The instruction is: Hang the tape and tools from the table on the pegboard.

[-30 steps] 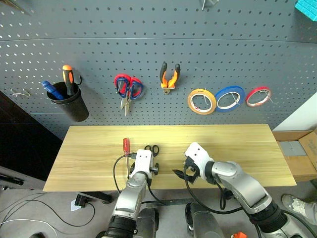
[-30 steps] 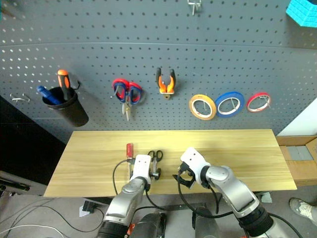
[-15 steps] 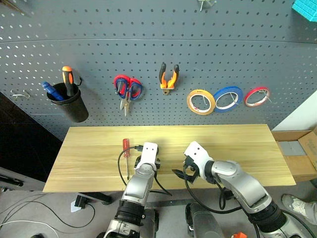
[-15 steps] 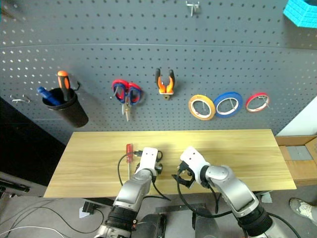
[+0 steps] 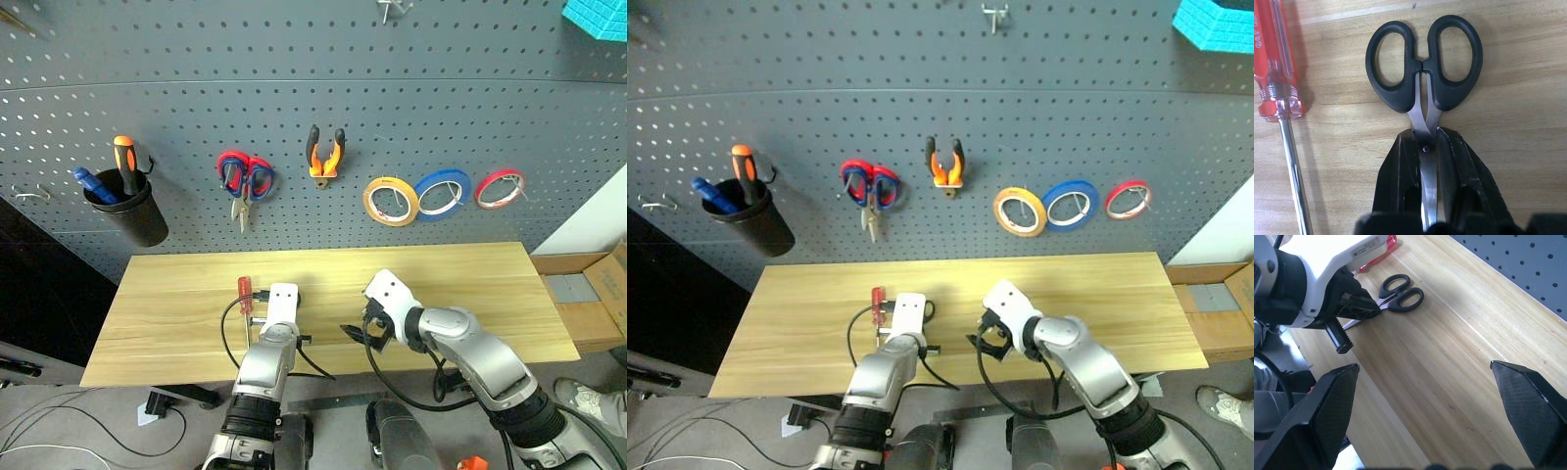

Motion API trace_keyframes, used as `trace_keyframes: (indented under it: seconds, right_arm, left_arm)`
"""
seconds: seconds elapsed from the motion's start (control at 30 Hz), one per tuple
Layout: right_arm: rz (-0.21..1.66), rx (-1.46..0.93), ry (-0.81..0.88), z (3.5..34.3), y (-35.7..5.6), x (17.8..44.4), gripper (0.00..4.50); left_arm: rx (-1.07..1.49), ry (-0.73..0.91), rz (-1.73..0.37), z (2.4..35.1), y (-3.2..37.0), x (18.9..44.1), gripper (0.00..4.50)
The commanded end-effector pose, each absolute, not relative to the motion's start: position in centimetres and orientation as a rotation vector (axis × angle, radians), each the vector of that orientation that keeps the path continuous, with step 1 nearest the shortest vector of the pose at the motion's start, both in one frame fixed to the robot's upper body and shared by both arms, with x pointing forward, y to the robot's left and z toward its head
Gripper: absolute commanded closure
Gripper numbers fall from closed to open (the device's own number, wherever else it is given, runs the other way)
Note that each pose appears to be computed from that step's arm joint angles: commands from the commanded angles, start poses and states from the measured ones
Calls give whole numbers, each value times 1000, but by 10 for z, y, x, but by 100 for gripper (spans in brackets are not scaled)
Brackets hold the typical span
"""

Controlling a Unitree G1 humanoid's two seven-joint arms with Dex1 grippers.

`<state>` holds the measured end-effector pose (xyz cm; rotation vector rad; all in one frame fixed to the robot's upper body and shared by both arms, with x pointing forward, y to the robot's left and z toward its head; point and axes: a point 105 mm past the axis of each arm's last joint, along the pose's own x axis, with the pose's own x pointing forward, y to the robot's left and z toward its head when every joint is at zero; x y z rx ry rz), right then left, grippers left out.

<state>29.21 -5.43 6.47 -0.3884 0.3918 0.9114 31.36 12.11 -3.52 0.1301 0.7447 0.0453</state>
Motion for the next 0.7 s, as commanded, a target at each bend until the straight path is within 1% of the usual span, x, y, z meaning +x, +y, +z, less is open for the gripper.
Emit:
trace_keyframes:
  seconds: [0.03,0.13,0.2,0.27,0.3,0.37,0.43,0.53,0.7]
  right_arm:
    - [977,-344,270,96,-41,294,0]
    - [1216,-161,129,142,-17,267,0]
    - [1306,-120,95,154,-13,254,0]
    - [1384,-115,60,165,-9,244,0]
    - [1409,-117,45,170,-7,241,0]
    - [1412,-130,26,175,-5,245,0]
    - [1410,-132,14,178,-4,249,0]
    - [1432,-148,11,178,-2,249,0]
    - [1503,-198,16,175,-2,243,0]
  left_arm:
    - [148,759,-13,-49,119,302,431]
    - [211,473,-72,-5,121,323,431]
    - [222,350,-85,15,121,326,431]
    - [220,197,-77,42,126,324,431]
    - [223,122,-64,57,130,321,431]
    - [245,-66,-46,91,135,315,431]
    - [165,-212,-45,118,135,307,431]
    - [207,-300,-102,131,131,299,431]
    - [299,-417,-116,155,130,289,431]
